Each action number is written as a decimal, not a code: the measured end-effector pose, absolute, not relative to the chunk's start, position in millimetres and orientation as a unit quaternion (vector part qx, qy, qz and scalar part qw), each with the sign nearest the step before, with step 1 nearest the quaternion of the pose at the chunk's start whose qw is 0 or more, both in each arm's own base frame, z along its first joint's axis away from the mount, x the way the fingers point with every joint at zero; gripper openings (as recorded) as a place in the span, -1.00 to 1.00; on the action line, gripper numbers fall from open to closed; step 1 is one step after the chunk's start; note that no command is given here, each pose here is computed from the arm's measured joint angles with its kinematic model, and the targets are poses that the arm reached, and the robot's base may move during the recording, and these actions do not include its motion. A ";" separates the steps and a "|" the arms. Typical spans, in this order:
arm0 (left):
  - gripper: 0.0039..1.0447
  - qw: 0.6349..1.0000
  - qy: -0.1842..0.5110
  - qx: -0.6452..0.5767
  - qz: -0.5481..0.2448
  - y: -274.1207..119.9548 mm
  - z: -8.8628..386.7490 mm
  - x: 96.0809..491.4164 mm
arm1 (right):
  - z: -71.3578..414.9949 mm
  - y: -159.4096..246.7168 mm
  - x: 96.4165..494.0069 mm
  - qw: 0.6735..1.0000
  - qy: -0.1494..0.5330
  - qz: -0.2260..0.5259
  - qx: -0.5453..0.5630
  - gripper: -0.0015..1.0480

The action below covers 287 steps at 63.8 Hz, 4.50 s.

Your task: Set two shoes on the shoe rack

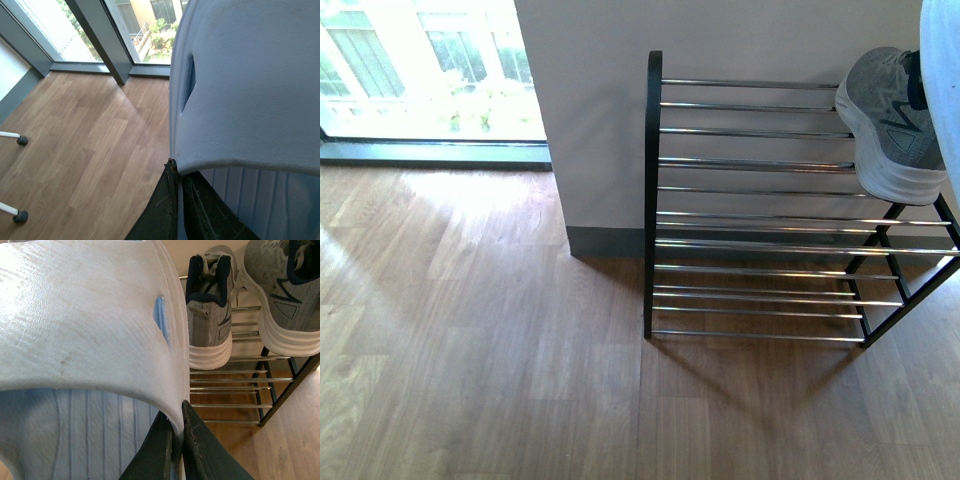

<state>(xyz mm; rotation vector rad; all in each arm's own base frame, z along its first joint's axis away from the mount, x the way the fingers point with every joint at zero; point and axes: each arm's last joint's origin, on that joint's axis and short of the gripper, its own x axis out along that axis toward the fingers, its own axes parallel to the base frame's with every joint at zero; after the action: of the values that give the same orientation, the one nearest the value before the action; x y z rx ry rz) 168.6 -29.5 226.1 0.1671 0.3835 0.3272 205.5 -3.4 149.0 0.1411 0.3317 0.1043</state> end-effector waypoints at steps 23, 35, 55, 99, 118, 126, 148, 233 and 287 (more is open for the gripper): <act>-0.98 0.965 0.189 0.082 0.162 -29.5 226.1 168.6 | 179.5 55.8 288.4 0.988 0.125 0.075 0.055 -0.97; -0.98 0.965 0.189 0.082 0.162 -29.5 226.1 168.6 | 177.1 93.1 342.3 0.984 0.163 0.058 0.035 -0.97; -0.98 0.965 0.189 0.083 0.162 -29.5 226.1 168.6 | 135.4 117.8 412.3 0.970 0.242 -0.003 -0.035 -0.97; -0.98 0.965 0.189 0.083 0.162 -29.5 226.1 168.6 | 81.9 84.8 495.0 0.946 0.297 -0.102 -0.077 -0.97; -0.98 0.965 0.189 0.082 0.162 -29.5 226.1 168.6 | 81.5 81.2 499.5 0.949 0.293 -0.095 -0.072 -0.75; -0.98 0.965 0.189 0.083 0.162 -29.5 226.1 168.6 | 82.2 82.7 493.0 0.951 0.289 -0.080 -0.067 -0.38; -0.98 0.965 0.189 0.082 0.162 -29.5 226.1 168.6 | 145.5 77.6 426.8 0.977 0.213 0.004 -0.001 0.83; -0.98 0.965 0.189 0.082 0.162 -29.4 226.2 168.6 | 178.0 0.4 175.5 1.000 0.005 -0.001 0.005 -0.66; -0.98 0.965 0.189 0.082 0.162 -29.5 226.2 168.6 | 171.4 0.2 129.2 1.000 -0.007 0.001 0.002 -0.97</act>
<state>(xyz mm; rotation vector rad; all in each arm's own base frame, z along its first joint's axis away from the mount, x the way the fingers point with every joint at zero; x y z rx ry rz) 168.6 -29.5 226.2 0.1667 0.3828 0.3268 129.2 0.2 171.4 0.0033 -0.0135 0.0019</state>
